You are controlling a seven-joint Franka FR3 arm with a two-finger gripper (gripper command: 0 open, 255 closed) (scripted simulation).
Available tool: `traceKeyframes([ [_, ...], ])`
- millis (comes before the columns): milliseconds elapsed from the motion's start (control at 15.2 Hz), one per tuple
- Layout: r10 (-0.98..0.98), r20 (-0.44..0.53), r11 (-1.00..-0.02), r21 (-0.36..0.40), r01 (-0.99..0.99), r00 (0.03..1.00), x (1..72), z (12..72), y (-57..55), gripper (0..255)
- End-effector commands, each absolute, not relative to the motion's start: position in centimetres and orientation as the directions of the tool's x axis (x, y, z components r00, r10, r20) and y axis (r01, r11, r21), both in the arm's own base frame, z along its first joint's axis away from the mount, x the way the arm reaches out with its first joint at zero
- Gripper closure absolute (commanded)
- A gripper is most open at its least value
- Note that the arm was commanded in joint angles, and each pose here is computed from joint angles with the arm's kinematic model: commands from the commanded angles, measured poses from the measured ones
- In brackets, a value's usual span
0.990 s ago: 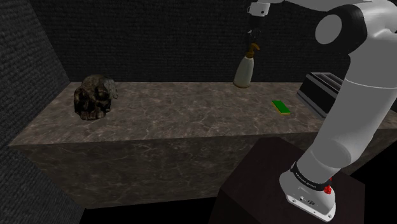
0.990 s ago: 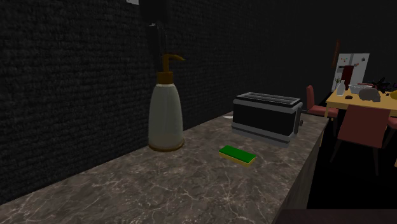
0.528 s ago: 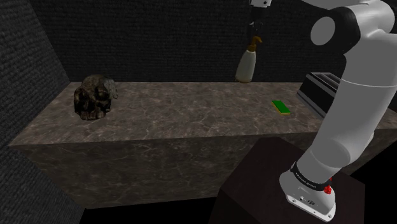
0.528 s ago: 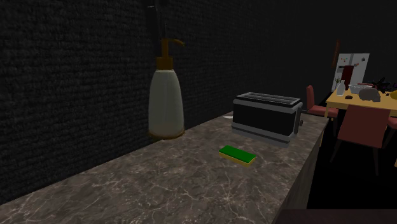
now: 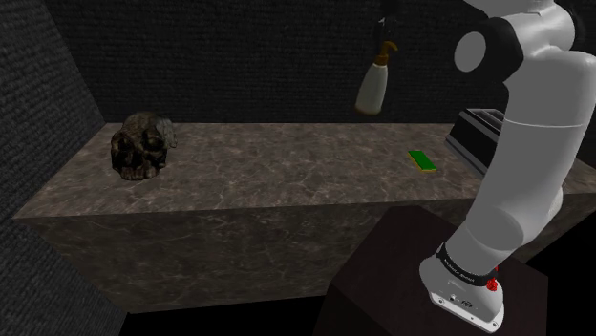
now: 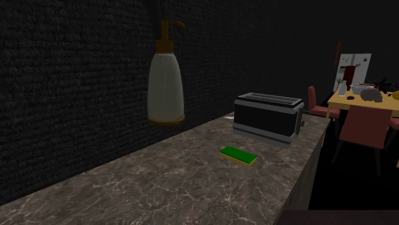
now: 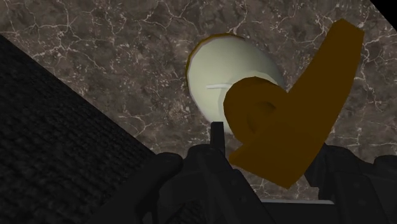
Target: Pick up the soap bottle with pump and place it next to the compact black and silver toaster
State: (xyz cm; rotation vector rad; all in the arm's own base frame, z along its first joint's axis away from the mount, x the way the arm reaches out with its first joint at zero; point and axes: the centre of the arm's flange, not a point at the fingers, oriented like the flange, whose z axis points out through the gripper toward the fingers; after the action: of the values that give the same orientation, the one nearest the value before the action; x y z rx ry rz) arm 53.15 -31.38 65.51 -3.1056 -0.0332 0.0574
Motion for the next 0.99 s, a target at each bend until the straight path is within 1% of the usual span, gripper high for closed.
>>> traceKeyframes([
  [0,0.022,-0.037,-0.999,-0.036,0.021,0.999,53.1,66.6,-31.4,255],
  [528,0.022,-0.037,-0.999,-0.036,0.021,0.999,53.1,70.4,-31.4,255],
  [924,0.022,-0.037,-0.999,-0.036,0.021,0.999,45.7,71.2,-34.1,255],
])
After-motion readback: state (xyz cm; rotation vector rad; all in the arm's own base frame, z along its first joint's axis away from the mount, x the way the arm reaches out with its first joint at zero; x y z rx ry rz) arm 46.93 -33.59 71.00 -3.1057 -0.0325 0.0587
